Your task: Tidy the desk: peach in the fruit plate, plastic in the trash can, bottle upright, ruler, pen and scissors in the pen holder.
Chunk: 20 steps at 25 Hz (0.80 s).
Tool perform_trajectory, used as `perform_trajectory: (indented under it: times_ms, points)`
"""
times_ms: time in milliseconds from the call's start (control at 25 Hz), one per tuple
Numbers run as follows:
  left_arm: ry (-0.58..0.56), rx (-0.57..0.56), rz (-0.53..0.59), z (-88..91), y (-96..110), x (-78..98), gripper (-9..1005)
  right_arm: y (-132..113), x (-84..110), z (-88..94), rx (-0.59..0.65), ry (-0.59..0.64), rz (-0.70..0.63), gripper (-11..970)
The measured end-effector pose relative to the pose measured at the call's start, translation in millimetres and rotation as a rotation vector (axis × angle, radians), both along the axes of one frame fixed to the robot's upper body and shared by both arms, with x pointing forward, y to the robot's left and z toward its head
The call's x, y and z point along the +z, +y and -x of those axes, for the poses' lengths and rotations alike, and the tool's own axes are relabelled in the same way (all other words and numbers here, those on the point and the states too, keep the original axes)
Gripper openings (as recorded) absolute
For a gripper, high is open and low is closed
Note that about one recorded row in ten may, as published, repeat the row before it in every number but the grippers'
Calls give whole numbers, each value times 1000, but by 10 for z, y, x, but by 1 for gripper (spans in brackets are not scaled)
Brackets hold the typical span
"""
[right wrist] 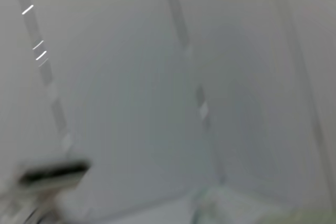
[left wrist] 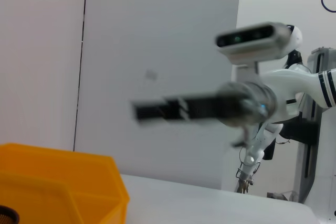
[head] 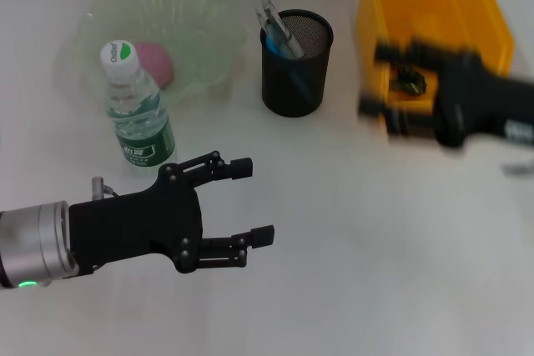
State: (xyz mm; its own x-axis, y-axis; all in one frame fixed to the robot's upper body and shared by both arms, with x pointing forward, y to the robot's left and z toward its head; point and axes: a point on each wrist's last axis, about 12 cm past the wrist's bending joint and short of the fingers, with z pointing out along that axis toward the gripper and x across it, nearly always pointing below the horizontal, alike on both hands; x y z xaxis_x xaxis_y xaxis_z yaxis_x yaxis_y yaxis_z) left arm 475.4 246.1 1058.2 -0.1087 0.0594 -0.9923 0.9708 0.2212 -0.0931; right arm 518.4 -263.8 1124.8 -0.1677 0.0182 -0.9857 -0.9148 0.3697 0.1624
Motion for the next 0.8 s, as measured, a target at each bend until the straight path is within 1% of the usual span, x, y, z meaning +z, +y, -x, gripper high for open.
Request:
perform_trajectory:
  times_ms: [80,120,240,320,360,480,520,800]
  points:
    - [2,0,-4,0,3,-4,866,-126,-124,210,108,55,84,615]
    - [6,-1,-10,1,6,-10,866,-176,-182,300,142,78,108,652]
    - [13,0,-11,3,13,-13,866,-327,-331,572,177,102,99,763]
    - [13,0,-11,3,13,-13,866,-385,-364,686,173,84,74,837]
    - [24,2,-12,15,24,-23,866,-409,-376,734,168,77,68,839]
    - [37,-3,-22,25,33,-37,866,-441,-391,796,158,79,63,845]
    - [70,-25,-45,24,28,-49,866,-443,-395,802,159,82,66,847]
    - [92,-37,-58,21,21,-56,866,-404,-432,776,174,89,100,847]
